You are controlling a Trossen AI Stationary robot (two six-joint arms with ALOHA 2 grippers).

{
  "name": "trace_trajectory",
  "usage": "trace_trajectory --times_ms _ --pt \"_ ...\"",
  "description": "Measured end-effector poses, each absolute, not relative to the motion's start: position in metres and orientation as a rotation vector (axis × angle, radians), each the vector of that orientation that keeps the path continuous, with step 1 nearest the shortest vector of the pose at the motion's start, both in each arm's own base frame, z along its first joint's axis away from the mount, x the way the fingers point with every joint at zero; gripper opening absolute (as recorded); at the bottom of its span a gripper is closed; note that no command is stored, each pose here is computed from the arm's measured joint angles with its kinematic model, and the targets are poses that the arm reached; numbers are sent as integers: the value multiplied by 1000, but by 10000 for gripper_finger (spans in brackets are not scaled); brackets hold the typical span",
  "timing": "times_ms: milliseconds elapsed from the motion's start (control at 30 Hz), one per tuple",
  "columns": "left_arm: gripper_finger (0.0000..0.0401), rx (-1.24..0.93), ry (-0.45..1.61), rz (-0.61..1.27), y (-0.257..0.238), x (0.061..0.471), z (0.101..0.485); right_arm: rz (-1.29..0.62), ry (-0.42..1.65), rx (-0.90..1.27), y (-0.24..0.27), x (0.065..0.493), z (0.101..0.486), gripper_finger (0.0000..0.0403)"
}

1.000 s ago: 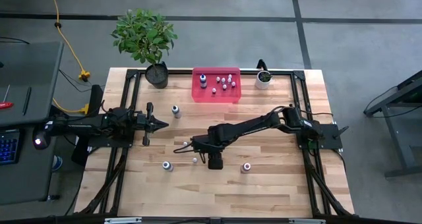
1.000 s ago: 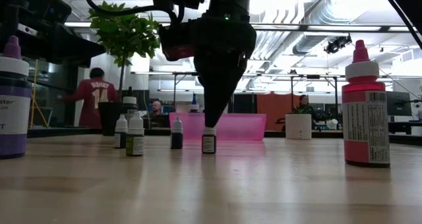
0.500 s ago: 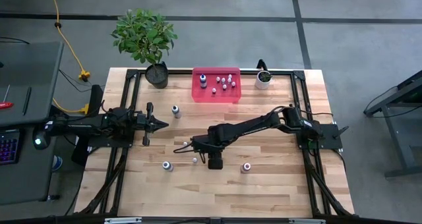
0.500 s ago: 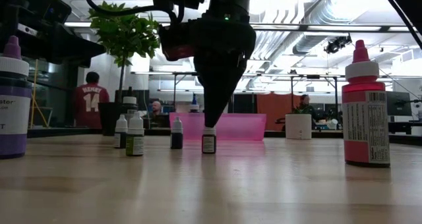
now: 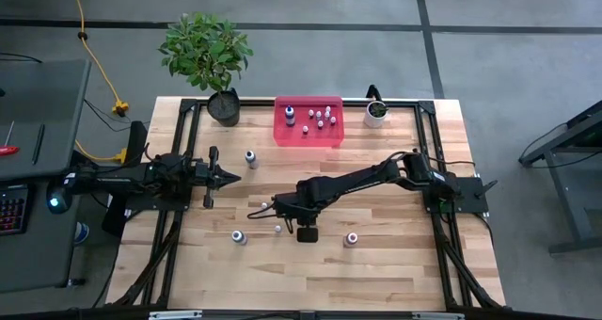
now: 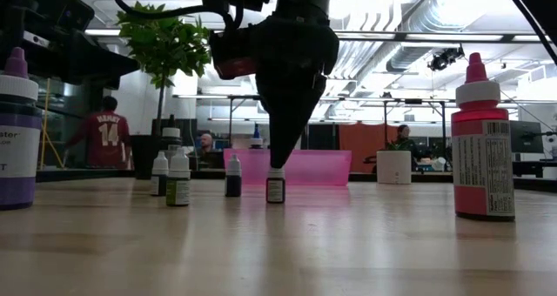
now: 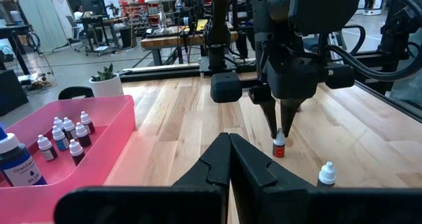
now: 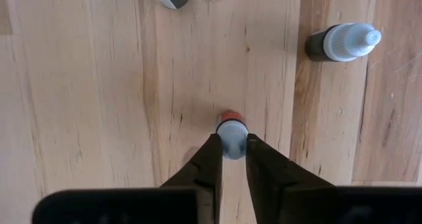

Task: Pick & Place food coloring
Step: Put the small red food coloring bottle into the red bin

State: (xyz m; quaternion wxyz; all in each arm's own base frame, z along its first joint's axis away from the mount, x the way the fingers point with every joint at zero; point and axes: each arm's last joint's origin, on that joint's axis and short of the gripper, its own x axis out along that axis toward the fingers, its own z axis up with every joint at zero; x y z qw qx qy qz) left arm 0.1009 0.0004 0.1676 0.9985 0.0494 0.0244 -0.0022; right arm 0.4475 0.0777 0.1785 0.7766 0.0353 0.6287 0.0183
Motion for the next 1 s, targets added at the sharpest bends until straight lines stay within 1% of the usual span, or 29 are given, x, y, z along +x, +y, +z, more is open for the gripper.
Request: trace_trajectory --times_ms 100,233,833,900,1000 --pt "0 99 48 -4 0 101 168 40 1361 77 78 448 178 44" --pt "0 99 49 -4 0 101 168 45 1361 71 78 447 178 35" --pt "0 99 49 -4 0 101 168 81 1340 78 79 450 179 35" --pt "0 99 49 -4 0 101 168 79 1334 76 79 450 181 35" --pt "0 99 48 -4 0 101 168 60 1297 62 77 448 194 35"
